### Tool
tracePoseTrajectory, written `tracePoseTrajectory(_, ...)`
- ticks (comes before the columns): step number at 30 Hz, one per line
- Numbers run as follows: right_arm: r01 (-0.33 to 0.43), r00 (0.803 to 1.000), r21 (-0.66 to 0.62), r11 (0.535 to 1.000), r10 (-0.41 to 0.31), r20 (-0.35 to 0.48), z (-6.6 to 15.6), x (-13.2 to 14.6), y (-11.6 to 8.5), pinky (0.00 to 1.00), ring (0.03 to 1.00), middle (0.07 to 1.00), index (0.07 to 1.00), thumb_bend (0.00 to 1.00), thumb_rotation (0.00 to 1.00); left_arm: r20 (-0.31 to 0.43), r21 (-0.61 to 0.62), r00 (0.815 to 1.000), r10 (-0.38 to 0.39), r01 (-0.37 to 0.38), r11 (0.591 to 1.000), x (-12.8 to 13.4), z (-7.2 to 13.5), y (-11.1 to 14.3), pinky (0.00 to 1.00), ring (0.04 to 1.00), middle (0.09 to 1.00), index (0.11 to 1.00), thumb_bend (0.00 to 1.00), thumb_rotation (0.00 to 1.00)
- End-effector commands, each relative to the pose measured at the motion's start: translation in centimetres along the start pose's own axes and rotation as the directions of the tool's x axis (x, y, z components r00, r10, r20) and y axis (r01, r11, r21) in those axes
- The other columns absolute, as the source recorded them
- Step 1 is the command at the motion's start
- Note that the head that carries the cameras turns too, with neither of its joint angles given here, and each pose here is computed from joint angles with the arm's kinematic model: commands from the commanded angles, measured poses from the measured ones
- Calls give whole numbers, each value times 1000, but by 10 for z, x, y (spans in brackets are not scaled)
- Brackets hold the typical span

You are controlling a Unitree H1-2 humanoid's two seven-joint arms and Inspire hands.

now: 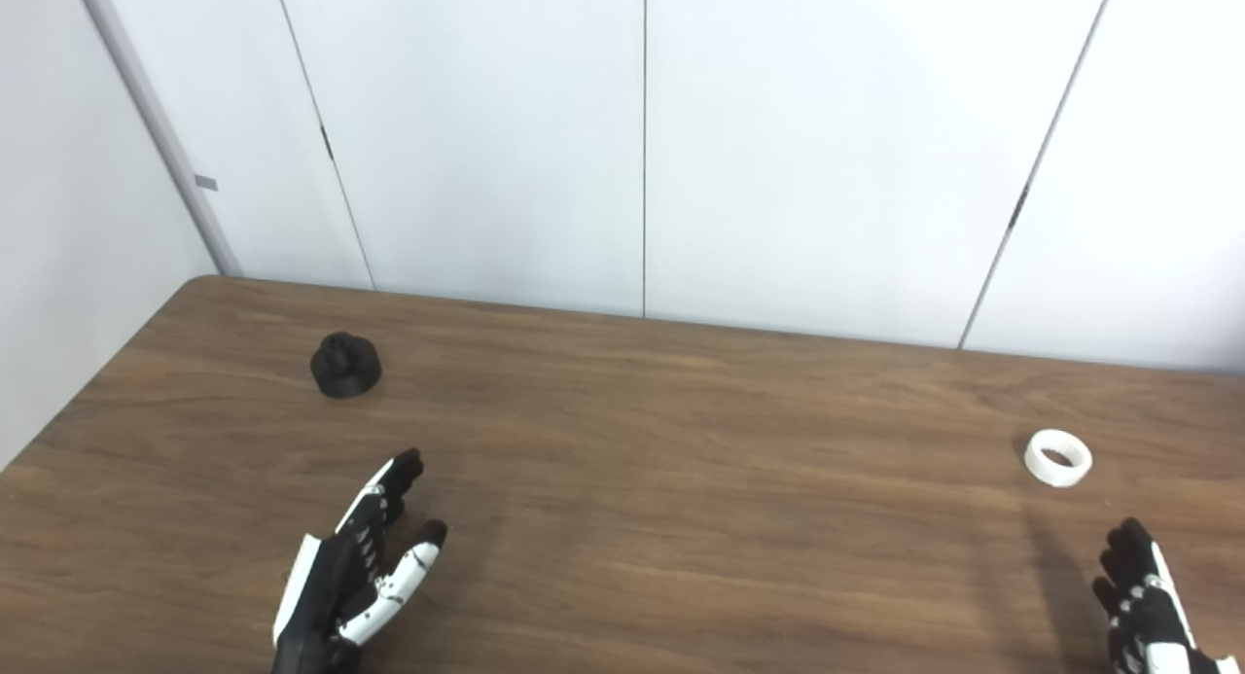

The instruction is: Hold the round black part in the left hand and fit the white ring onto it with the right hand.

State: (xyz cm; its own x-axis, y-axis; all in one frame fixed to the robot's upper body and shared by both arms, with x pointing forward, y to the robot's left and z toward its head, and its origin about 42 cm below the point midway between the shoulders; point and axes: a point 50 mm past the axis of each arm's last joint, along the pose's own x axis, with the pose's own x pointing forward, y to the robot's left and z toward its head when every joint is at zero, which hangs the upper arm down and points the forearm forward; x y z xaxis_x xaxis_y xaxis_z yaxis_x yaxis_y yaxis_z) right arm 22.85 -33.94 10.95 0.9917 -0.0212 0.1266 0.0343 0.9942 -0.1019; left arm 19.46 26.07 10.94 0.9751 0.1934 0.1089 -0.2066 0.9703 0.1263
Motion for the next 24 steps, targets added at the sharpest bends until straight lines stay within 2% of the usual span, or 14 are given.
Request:
tracePoseTrajectory(1, 21, 992, 29, 999, -17, -122, -36, -26, 2, 1000, 1000, 1000, 1000, 475, 1000, -59, -9, 997, 48, -48, 999, -25, -7, -14, 948, 953, 927, 921, 593, 410)
tracePoseTrajectory(4, 22, 992, 33, 999, -18, -122, -38, -26, 3, 1000, 1000, 1000, 1000, 477, 1000, -26, 63, 997, 74, -73, 995, -13, 2, -4, 956, 944, 932, 932, 636, 362)
tracePoseTrajectory(6, 21, 992, 34, 999, -17, -122, -38, -26, 4, 1000, 1000, 1000, 1000, 454, 1000, -5, 104, 994, 105, -104, 989, -4, 9, 4, 930, 917, 913, 916, 735, 241)
tracePoseTrajectory(12, 17, 993, 27, 999, -13, -121, -38, -26, 6, 1000, 1000, 1000, 1000, 441, 1000, 70, 282, 978, 197, -209, 936, 37, 43, 34, 963, 913, 886, 891, 819, 139)
tracePoseTrajectory(18, 23, 992, 24, 999, -20, -128, -38, -27, 7, 1000, 1000, 997, 1000, 457, 1000, 79, 399, 965, 250, -261, 879, 68, 71, 59, 951, 934, 910, 885, 854, 153)
tracePoseTrajectory(21, 20, 993, 26, 999, -17, -121, -36, -27, 8, 1000, 1000, 993, 1000, 455, 1000, 96, 480, 961, 261, -274, 833, 79, 83, 67, 924, 927, 912, 876, 867, 202)
tracePoseTrajectory(24, 24, 992, 25, 999, -21, -123, -37, -27, 8, 1000, 998, 990, 1000, 469, 1000, 113, 551, 960, 256, -275, 788, 88, 90, 74, 941, 941, 918, 883, 866, 230)
